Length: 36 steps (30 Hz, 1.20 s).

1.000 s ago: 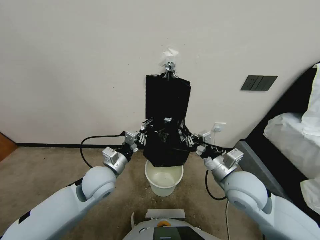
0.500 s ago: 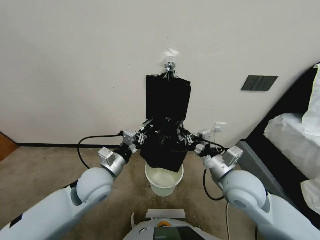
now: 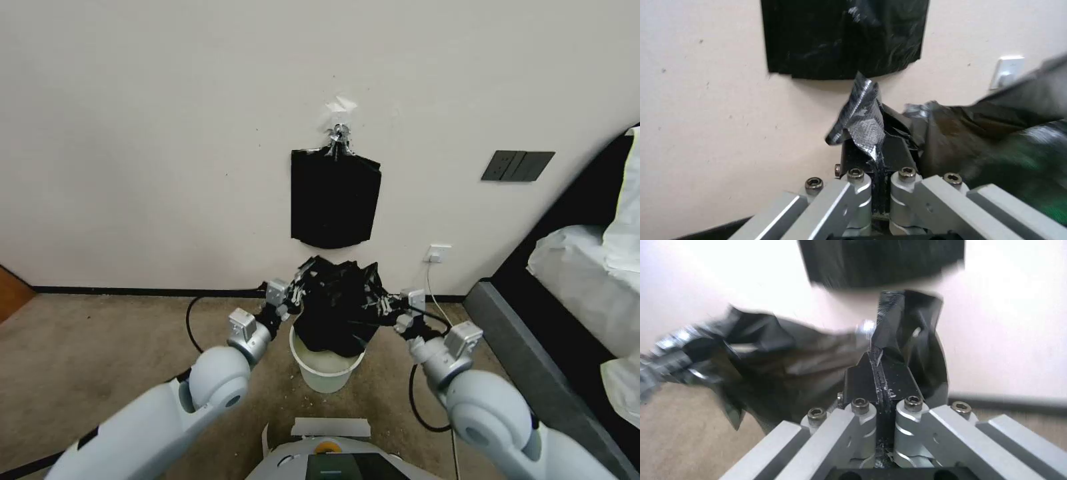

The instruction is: Place a trash bag onto the trash bin.

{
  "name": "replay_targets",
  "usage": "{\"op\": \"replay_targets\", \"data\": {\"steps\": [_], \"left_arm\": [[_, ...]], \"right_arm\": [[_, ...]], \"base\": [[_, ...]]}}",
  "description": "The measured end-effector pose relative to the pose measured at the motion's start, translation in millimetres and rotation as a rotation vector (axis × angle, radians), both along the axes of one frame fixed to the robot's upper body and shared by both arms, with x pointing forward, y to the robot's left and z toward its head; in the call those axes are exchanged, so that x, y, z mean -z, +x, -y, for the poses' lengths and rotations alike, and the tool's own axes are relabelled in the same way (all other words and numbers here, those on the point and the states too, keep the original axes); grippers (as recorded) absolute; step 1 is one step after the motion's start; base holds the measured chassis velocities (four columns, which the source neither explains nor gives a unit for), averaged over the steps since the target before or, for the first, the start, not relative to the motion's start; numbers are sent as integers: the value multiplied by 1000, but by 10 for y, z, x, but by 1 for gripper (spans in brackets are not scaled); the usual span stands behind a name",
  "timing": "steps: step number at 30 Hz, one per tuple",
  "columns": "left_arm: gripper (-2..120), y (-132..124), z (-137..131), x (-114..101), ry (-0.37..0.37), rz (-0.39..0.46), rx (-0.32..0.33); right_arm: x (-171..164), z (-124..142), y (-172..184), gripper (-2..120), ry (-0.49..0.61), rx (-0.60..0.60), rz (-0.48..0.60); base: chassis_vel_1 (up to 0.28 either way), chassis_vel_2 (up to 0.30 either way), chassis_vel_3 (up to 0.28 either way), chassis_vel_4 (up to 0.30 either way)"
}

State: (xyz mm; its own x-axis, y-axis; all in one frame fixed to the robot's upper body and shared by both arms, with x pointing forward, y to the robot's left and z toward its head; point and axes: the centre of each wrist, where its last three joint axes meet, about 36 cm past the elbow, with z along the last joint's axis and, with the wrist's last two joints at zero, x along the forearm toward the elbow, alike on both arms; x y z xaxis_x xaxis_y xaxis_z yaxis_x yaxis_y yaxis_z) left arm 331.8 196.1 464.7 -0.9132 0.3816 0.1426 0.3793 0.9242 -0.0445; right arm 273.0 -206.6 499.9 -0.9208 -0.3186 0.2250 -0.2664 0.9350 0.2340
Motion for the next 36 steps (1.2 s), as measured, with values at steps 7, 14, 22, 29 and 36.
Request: {"op": "replay_targets", "data": {"steps": [7,14,22,29,36], "left_arm": [[0,-101,-6,146,0,-32,-25],[0,-297,60,438,-15,-101,-68],[0,-420,153,596,-43,-147,-119],[0,-712,174,674,-53,-202,-157],[0,-888,162,654,-49,-232,-166]], "right_arm": [[214,-95,-25,0,38,37,-72],[385,-202,-53,0,73,69,-139],[497,-274,-169,0,94,106,-201],[641,-372,-341,0,4,167,-194],[595,-444,-453,0,18,244,-265]], "base": [[0,0,0,0],[0,0,0,0],[0,0,0,0],[0,0,0,0],[0,0,0,0]]}}
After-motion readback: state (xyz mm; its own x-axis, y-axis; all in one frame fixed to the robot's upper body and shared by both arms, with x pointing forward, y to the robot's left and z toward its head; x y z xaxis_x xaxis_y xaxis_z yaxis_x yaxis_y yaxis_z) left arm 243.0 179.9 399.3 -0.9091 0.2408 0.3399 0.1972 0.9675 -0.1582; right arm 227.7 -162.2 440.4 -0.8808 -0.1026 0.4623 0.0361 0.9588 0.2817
